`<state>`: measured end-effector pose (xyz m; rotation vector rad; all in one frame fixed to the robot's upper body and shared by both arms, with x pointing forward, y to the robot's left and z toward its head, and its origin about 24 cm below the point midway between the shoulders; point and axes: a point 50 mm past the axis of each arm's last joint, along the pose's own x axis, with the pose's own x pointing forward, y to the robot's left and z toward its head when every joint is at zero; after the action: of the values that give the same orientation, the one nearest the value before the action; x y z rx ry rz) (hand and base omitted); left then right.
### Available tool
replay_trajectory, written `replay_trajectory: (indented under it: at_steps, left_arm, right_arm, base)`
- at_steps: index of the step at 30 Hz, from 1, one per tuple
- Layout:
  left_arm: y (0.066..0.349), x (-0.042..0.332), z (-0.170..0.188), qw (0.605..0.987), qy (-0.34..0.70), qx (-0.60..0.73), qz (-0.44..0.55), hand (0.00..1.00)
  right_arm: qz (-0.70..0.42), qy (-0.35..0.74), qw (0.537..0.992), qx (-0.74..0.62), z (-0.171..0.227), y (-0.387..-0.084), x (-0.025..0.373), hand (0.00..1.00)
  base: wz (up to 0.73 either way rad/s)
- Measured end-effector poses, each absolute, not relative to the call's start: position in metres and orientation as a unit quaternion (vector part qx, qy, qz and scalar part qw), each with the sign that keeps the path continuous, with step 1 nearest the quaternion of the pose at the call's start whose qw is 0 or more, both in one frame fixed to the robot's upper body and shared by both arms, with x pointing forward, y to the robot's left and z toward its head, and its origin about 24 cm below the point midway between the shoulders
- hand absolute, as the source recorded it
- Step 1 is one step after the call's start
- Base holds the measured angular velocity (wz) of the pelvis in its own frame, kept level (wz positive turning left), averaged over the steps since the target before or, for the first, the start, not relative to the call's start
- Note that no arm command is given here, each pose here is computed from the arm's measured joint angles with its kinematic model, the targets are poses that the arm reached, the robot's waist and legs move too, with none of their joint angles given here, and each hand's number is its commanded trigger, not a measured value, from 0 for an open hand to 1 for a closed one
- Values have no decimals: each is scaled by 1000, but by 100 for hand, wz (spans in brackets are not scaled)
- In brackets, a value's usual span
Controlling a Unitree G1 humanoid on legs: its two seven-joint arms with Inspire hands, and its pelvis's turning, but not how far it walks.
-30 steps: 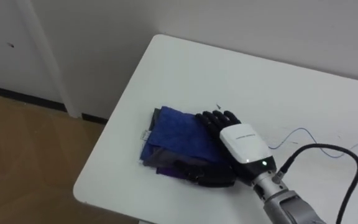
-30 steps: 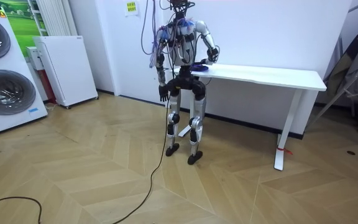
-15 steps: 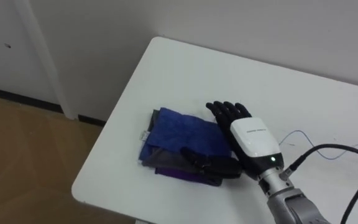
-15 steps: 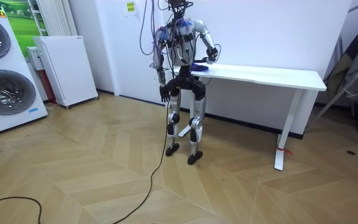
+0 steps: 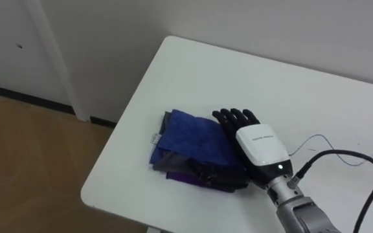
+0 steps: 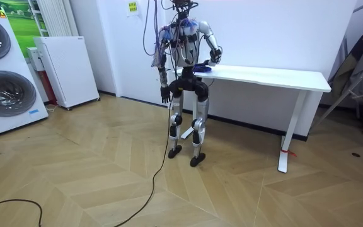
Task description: Wipe table
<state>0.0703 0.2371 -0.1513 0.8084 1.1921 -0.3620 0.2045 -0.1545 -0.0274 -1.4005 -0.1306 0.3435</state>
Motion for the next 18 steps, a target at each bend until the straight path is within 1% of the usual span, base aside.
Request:
replay_trajectory:
  at_steps: [2,9,10,11,12,18]
  left_arm:
    - [237,70,-151,736,544,368,-165,0]
    - [238,59,-153,730,554,363,-167,0]
    - [238,59,-153,730,556,361,-169,0]
    - [238,58,-153,729,557,361,-169,0]
    - [238,57,-153,729,557,360,-169,0]
    - [239,52,-154,725,564,356,-172,0]
  right_arm:
    - [172,-36,744,-645,-37,-158,201,0]
    - [176,-11,741,-647,-45,-163,200,0]
    - [175,-4,748,-641,-45,-164,200,7]
    - [175,-1,747,-642,-46,-165,202,78]
    - [175,1,745,-643,-47,-166,204,100]
    - [161,-10,745,-648,-42,-166,216,100]
  base:
    - [9]
    - [9]
    - [18]
    - [13]
    - [4]
    - [0]
